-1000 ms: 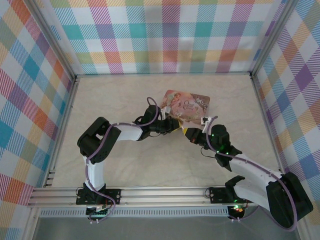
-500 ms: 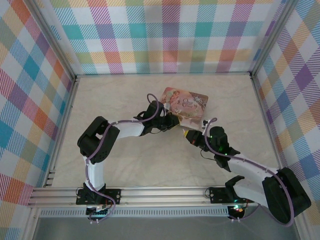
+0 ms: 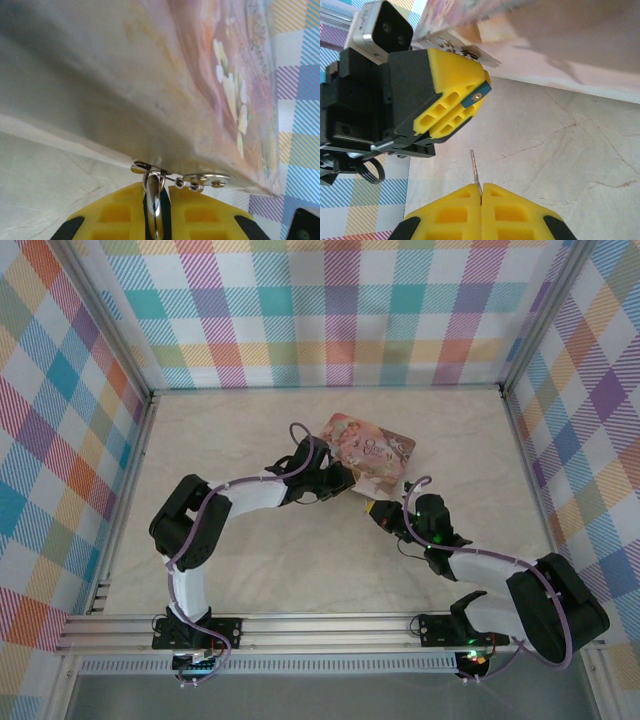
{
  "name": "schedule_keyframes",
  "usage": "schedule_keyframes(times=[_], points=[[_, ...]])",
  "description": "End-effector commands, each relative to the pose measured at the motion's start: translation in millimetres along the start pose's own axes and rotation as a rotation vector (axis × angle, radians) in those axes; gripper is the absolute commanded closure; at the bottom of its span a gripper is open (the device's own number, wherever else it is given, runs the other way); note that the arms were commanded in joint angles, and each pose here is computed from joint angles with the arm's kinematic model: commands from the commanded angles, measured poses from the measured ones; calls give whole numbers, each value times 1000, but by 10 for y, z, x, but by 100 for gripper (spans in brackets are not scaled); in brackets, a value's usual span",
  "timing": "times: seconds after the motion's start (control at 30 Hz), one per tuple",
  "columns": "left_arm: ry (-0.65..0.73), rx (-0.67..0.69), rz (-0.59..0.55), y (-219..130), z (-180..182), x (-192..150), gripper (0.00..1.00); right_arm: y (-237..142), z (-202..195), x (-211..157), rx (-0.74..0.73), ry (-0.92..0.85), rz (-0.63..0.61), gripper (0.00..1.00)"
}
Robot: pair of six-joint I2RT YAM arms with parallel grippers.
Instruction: Unlock a padlock with a key
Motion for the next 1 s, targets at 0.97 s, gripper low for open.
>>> schedule_keyframes(times=[0.97], points=[[29, -250, 15, -298, -649, -91, 87, -76, 384, 631, 225, 135, -9, 100]])
Point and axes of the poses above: each hand's point on the last joint's axis, 136 mm out from that joint toward the fingers, its own y axis out along the fingers, its own z axis along the line the jaws close on, x = y × z, the point moved 3 cm from there along -y, back along the fingers, and after that the axes turned 14 degrees about -y, right-handed, at the moved point
